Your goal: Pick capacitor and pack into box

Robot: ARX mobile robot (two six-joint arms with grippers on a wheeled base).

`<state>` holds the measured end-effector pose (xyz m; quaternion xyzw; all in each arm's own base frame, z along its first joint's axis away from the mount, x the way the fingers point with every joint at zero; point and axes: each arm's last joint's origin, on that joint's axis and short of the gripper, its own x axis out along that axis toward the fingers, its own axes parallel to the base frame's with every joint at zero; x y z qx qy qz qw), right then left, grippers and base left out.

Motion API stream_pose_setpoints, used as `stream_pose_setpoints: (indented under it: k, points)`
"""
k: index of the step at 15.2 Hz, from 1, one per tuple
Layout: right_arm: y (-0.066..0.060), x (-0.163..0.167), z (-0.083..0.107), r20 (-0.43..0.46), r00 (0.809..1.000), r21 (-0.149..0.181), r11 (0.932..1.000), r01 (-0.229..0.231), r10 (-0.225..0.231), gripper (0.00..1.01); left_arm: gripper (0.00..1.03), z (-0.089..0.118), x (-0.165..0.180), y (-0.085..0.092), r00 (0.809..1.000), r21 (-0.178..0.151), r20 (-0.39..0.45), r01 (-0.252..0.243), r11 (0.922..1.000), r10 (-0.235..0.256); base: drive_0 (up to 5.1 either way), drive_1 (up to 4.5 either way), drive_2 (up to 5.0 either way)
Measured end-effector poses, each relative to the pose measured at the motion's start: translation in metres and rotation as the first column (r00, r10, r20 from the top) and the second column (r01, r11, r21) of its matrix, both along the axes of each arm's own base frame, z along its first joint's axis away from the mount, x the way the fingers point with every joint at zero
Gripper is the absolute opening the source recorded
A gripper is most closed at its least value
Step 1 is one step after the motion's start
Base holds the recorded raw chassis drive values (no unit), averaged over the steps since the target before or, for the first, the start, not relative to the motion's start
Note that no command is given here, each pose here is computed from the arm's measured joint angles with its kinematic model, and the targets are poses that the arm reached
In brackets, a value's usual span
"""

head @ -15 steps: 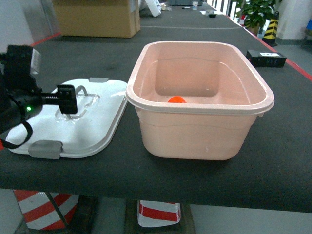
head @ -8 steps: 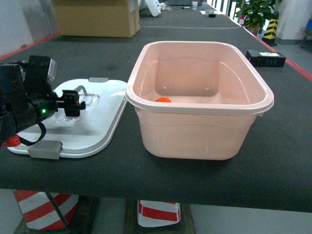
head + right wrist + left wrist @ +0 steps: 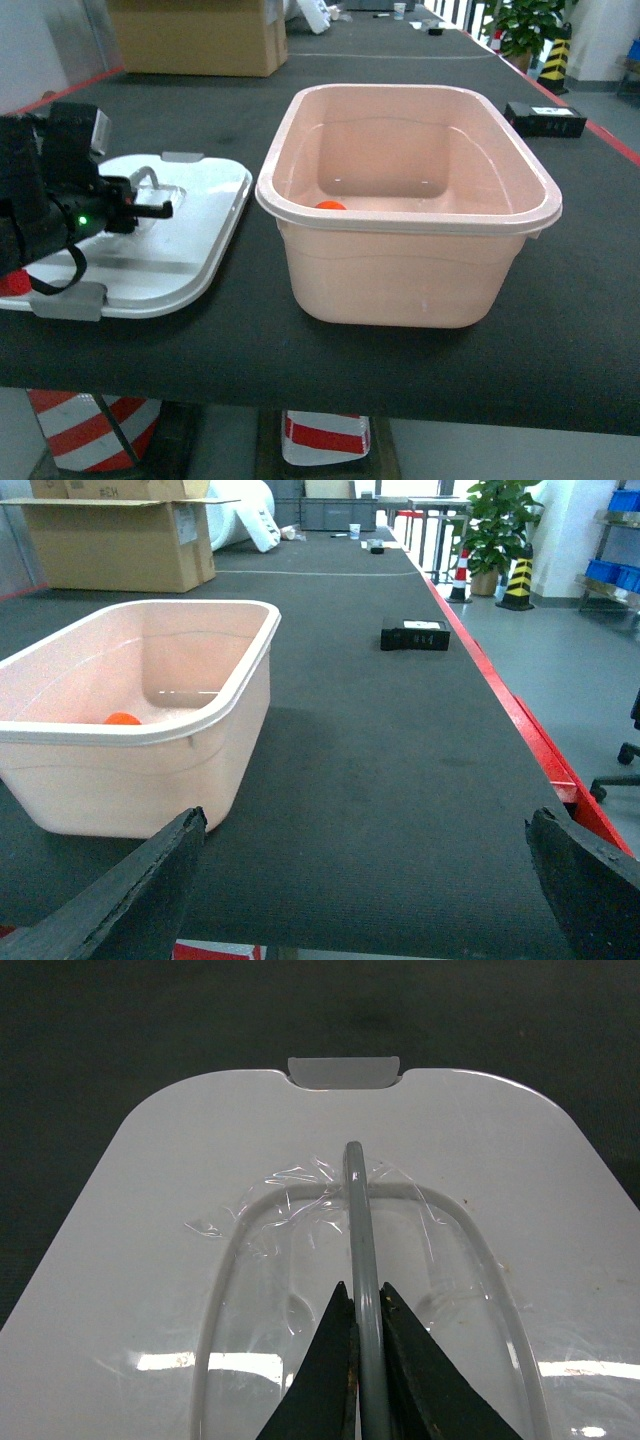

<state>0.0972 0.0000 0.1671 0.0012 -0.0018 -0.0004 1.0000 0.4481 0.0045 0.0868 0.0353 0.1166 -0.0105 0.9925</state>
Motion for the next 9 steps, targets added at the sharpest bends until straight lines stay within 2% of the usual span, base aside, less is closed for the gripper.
stream_pose_setpoints:
  k: [1, 2, 5, 7, 9]
  points:
    - [0.0, 0.0, 0.0, 0.0, 1.0, 0.0, 1.0, 0.0, 0.0, 0.98, 0.02, 0.031, -0.007, 0.0, 0.999, 0.003, 0.044, -0.014, 0.9999, 0.014, 0.0, 0.0, 0.0]
    - [0.0, 0.0, 0.0, 0.0, 1.0, 0.0, 1.0, 0.0, 0.0, 0.98, 0.02, 0.045, -0.009, 0.001, 0.997, 0.005, 0.065, -0.031, 0.9995, 0.031, 0.0, 0.0, 0.0]
    - [0.0, 0.0, 0.0, 0.0, 1.0, 0.0, 1.0, 0.0, 0.0, 0.98, 0.02, 0.069, -0.013, 0.001, 0.993, -0.01, 0.104, -0.05, 0.9987, 0.05, 0.0, 0.0, 0.0]
    - [0.0, 0.0, 0.0, 0.0, 1.0, 0.0, 1.0, 0.0, 0.0, 0.98, 0.02, 0.092, -0.017, 0.0, 0.987, -0.021, 0.144, -0.068, 0.9974, 0.071, 0.0, 0.0, 0.0]
    - [0.0, 0.0, 0.0, 0.0, 1.0, 0.0, 1.0, 0.0, 0.0, 0.98, 0.02, 0.147, -0.034, -0.016, 0.964, -0.049, 0.241, -0.103, 0.9935, 0.112, 0.0, 0.0, 0.0]
